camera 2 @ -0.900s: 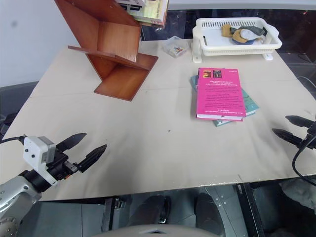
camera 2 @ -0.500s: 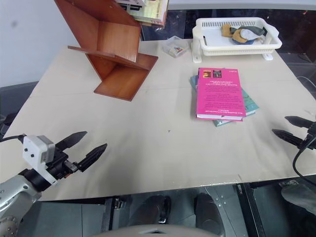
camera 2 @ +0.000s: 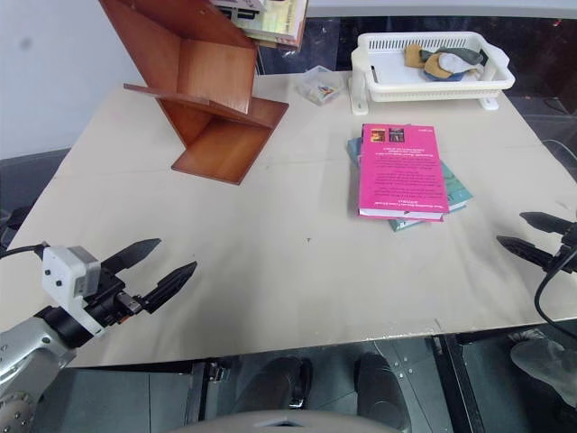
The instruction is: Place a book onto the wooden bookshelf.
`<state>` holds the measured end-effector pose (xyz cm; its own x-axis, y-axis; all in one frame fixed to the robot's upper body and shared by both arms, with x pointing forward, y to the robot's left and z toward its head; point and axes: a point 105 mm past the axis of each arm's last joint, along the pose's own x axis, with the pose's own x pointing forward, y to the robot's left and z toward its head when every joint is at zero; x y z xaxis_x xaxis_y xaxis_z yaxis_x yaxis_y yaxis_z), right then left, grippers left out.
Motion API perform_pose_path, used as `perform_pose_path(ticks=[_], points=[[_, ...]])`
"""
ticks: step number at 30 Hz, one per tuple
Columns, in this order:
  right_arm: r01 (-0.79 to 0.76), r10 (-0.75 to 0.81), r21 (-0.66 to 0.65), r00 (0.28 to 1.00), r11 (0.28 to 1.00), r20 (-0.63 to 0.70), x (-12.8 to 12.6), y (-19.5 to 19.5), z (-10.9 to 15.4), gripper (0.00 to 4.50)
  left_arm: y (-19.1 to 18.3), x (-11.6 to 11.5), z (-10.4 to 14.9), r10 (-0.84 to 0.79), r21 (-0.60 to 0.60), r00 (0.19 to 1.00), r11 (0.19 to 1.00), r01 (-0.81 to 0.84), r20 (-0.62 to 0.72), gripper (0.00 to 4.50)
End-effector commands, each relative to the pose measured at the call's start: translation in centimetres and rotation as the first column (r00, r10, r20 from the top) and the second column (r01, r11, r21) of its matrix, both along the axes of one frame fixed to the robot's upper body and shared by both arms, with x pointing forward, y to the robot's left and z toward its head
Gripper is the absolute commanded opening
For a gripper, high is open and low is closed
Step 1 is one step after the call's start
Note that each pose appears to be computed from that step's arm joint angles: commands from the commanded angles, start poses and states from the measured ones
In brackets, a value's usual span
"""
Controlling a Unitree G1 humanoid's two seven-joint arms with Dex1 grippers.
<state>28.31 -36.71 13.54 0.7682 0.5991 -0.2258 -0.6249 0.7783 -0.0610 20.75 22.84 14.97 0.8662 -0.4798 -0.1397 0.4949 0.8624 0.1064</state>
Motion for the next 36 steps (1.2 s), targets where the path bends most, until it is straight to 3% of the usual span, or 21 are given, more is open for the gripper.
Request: perform_pose_path(ticks=[1,8,17,22,24,27,29,36], points=[[-0.003,0.005,-0.018,0.998,1.000,0.058,-0.1,-0.4,1.7,4.50,-0.1,0.1,0.7,-0.012,0.022,0.999,1.000,0.011,0.034,4.40],[0.004,-0.003,-0.017,0.998,1.000,0.067,0.1,-0.4,1.8,4.50,-0.1,0.2,1.0,-0.019,0.022,0.999,1.000,0.018,0.049,4.40],[0.129,-0.130,0.010,0.991,0.992,0.023,2.9,-0.9,3.4,4.50,0.0,0.3,2.8,-0.083,-0.036,0.989,0.995,0.088,0.119,4.40],[0.219,-0.229,0.073,0.955,0.973,0.186,8.2,1.4,7.2,4.50,-0.6,0.5,5.3,-0.213,-0.049,0.962,0.973,0.224,0.170,4.40],[0.362,-0.352,-0.016,0.915,0.932,0.198,10.2,1.1,7.2,4.50,-0.8,0.8,6.3,-0.247,-0.037,0.950,0.965,0.259,0.192,4.40],[0.503,-0.491,0.014,0.836,0.864,0.244,13.4,2.2,8.7,4.50,-1.9,0.6,6.9,-0.351,-0.042,0.917,0.930,0.364,0.189,4.40],[0.528,-0.524,0.057,0.813,0.847,0.253,14.8,3.6,9.2,4.50,-2.1,0.7,7.1,-0.376,-0.052,0.907,0.919,0.391,0.190,4.40],[0.637,-0.623,0.008,0.750,0.771,0.223,17.3,6.3,8.0,4.50,-2.5,0.9,6.9,-0.410,-0.039,0.895,0.905,0.423,0.177,4.40]])
